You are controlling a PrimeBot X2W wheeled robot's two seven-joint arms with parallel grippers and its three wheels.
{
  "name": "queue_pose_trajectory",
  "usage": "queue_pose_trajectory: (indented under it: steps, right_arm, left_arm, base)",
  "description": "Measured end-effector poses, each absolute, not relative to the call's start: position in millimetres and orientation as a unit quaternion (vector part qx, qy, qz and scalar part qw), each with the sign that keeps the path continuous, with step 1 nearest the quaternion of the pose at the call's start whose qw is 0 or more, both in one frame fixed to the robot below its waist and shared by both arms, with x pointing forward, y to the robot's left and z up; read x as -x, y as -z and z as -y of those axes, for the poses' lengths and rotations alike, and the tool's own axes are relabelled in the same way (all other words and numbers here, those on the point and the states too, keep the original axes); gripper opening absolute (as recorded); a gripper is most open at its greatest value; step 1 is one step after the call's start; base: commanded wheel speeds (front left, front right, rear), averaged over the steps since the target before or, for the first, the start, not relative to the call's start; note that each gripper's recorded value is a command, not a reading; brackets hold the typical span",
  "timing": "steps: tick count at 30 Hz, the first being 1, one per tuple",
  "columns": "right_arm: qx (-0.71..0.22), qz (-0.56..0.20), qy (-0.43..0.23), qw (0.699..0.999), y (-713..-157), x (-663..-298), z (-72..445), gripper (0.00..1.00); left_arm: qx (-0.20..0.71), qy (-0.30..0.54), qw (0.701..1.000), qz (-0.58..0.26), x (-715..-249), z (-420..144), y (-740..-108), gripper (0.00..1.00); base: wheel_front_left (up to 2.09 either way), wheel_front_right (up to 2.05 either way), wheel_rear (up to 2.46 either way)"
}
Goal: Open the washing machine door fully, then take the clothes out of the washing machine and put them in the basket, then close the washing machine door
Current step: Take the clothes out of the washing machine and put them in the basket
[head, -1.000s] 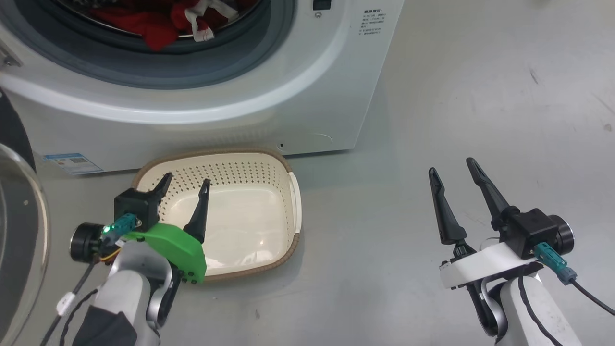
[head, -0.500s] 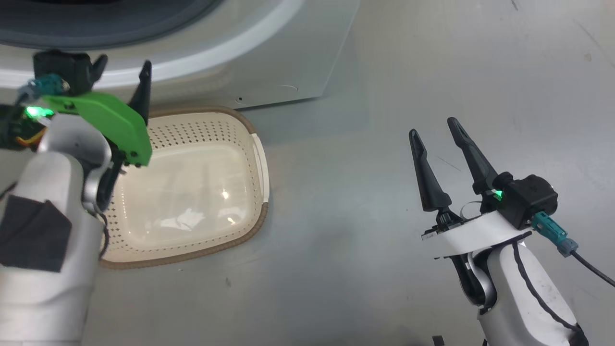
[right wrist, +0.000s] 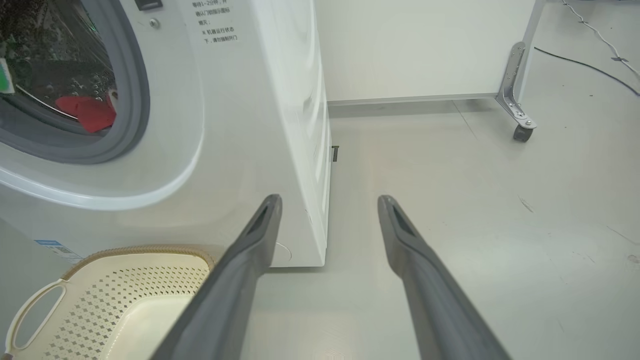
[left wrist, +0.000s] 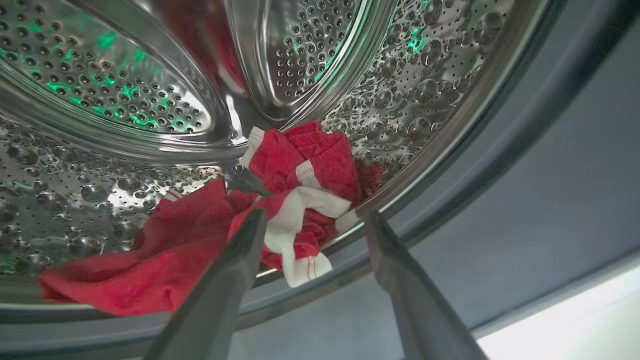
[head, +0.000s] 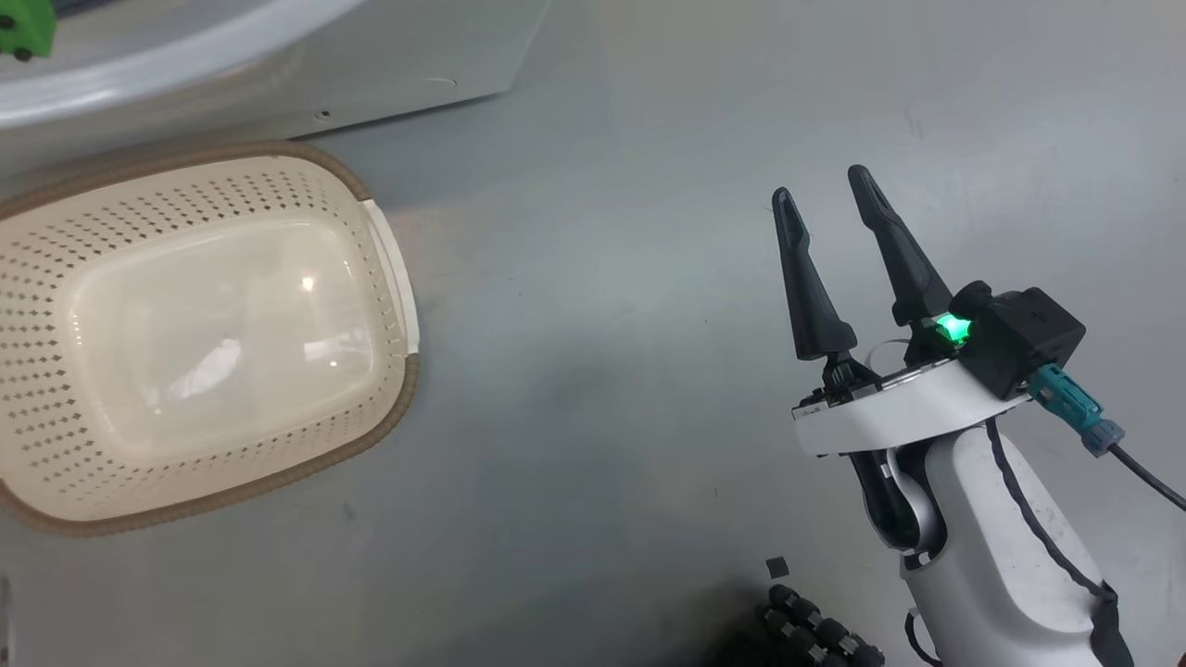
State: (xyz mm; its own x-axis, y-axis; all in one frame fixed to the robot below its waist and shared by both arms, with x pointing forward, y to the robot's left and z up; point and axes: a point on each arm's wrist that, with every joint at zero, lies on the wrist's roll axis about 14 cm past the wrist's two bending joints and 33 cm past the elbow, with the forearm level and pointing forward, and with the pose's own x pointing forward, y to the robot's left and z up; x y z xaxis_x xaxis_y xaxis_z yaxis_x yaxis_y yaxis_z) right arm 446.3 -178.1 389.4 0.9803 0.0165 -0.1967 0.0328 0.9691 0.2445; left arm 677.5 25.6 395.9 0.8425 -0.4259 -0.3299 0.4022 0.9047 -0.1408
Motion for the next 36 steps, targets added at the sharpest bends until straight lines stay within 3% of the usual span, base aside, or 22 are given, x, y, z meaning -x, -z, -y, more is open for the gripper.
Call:
queue_pose_trajectory:
  steps: [9,21,22,24,25,36]
  right_arm:
    - [-0.114,-0.118,0.019,0.986,-375,-447,190,1.0]
    - [-0.097,-0.132,0.047,0.985,-367,-444,207,1.0]
    - [-0.098,-0.132,0.046,0.985,-367,-444,207,1.0]
    - [-0.098,-0.131,0.045,0.985,-367,-444,207,1.0]
    - [-0.098,-0.131,0.045,0.986,-367,-445,206,1.0]
    - [-0.091,-0.125,0.033,0.988,-372,-449,201,1.0]
  left_arm:
    - [0.037,0.201,0.96,-0.193,-711,-24,-367,1.0]
    - [0.028,0.18,0.95,-0.255,-718,-18,-313,1.0]
    - [0.025,0.179,0.949,-0.257,-718,-18,-312,0.64]
    - [0.024,0.179,0.948,-0.262,-718,-18,-311,0.05]
    - [0.024,0.18,0.948,-0.263,-718,-17,-311,0.0]
    - [0.009,0.183,0.951,-0.249,-716,-12,-319,0.0]
  base:
    - [0.0,0.0,0.0]
    - [0.0,0.0,0.0]
    - [0.0,0.0,0.0]
    - [0.0,0.0,0.0]
    - [0.0,0.0,0.0]
    - [0.0,0.0,0.0]
